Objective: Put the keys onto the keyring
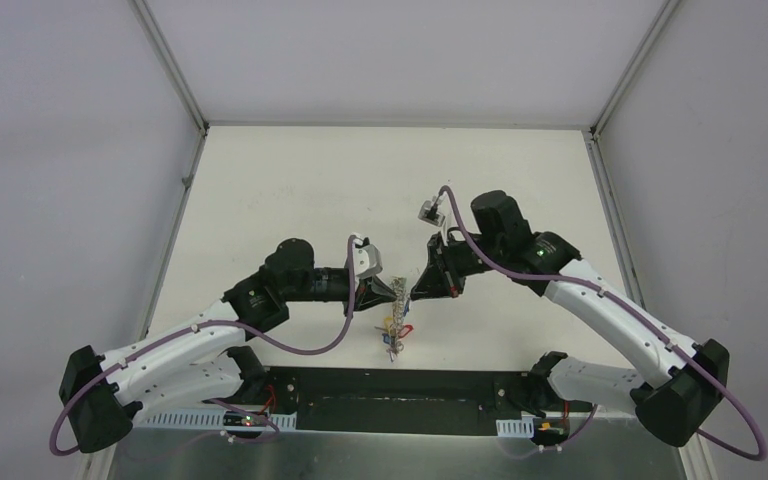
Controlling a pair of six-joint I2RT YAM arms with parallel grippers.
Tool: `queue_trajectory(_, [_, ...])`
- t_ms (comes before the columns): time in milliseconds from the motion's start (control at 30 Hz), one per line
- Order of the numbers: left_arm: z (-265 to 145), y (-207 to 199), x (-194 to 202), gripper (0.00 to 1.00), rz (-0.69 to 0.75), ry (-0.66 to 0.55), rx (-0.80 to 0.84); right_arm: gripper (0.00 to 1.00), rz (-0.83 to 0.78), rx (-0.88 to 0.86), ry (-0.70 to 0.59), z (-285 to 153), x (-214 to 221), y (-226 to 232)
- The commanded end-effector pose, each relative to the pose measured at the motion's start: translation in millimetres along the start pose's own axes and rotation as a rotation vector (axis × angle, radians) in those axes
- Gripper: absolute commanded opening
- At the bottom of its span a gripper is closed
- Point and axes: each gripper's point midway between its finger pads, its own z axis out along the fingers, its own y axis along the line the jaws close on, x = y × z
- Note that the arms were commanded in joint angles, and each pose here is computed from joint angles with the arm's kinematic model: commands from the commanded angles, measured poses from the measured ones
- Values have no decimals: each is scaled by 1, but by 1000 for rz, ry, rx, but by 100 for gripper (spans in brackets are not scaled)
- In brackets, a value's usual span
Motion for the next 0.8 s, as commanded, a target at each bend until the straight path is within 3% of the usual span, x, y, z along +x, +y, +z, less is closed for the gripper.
queue_trajectory(0, [-2,-12,-30,0,93,-100,48,0,-105,5,-35,3,-20,7])
queue_trajectory(767, [-1,-18,-30,0,98,-100,55,0,-90,186,-22,10,-10,-18])
